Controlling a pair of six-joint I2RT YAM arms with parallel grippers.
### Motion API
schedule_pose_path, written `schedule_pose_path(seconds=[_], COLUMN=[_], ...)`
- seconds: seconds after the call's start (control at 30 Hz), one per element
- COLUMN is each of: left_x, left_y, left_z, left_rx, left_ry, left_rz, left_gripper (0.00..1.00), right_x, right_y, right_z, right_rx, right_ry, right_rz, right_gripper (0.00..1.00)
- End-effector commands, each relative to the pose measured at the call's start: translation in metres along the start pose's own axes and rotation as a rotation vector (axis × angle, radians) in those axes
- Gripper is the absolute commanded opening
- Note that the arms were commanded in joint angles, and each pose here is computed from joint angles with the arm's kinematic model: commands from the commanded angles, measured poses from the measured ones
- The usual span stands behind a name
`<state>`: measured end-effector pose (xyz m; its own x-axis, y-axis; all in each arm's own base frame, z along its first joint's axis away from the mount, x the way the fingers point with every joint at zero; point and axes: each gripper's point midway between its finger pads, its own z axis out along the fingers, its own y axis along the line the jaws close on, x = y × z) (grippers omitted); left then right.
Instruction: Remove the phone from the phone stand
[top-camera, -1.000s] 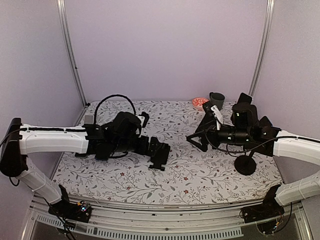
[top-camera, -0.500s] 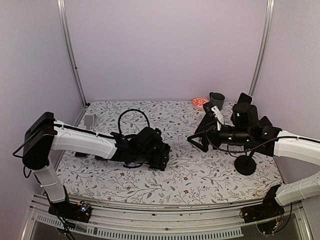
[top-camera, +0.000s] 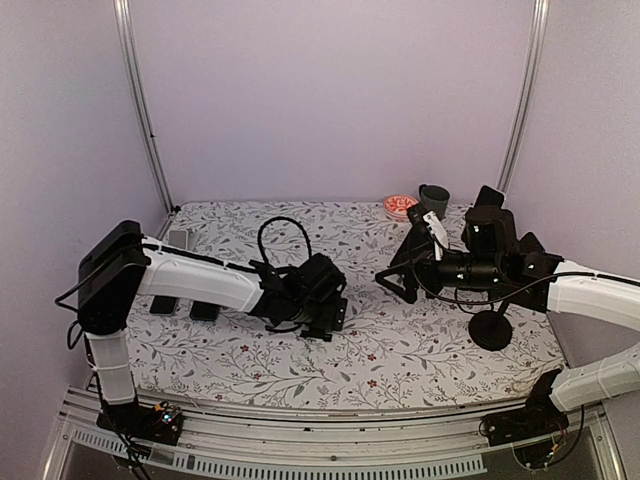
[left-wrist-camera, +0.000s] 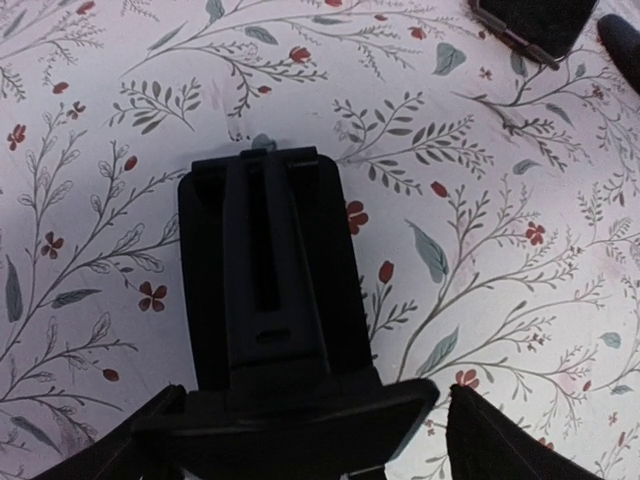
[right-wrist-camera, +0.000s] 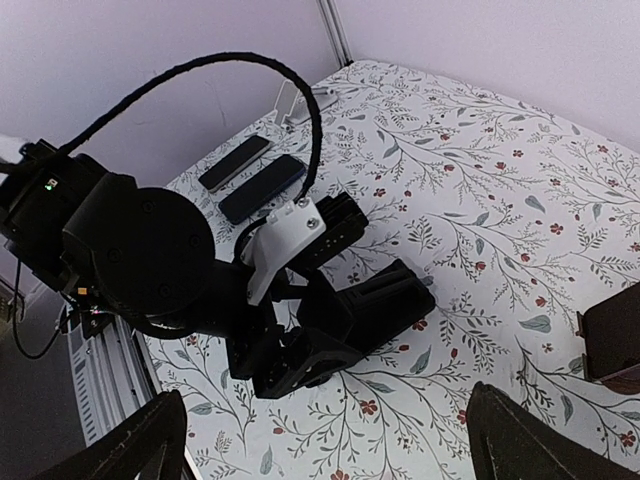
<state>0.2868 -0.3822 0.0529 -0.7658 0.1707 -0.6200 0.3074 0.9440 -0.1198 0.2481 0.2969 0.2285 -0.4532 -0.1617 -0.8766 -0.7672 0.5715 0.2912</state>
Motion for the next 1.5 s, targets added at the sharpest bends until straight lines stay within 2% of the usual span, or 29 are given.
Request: schedule_pose_path(seconds=[0.0, 0.27, 0.3, 0.73, 1.1, 1.47], left_x=[0.006, -0.01, -0.022, -0.082, -0.137, -0.179], left_y=[0.003, 0.015, 0.014, 0.066, 0.146, 0.233], left_z=[0.011, -0.002, -0.013, -0.047, -0.055, -0.037], left_rx=[-0.083, -0.134, -0.119, -0.071, -0.084, -0.135], left_ry=[0.029, -0.026, -0.052, -0.154, -0.21, -0.225], left_rz=[0.002, 0.001, -0.013, -0.038, -0.037, -0.06], left_gripper=[0.84, 0.64, 0.63, 0.56, 0.53, 0.51], right_x=[0.002, 0.003, 0.003, 0.001, 0.002, 0.002], right_y=[-0.002, -0.004, -0.003, 0.0, 0.002, 0.001], right_z=[0.001, 0.001, 0.001, 0.0, 0.001, 0.005], right_rx=[0.001, 0.005, 0.003, -0.015, -0.023, -0.024], right_ry=[0.004, 0.006, 0.008, 0.005, 0.01, 0.02], right_rz=[0.006, 0.003, 0.004, 0.004, 0.006, 0.003], right_gripper=[1.0, 1.0, 1.0, 1.0, 1.0, 1.0])
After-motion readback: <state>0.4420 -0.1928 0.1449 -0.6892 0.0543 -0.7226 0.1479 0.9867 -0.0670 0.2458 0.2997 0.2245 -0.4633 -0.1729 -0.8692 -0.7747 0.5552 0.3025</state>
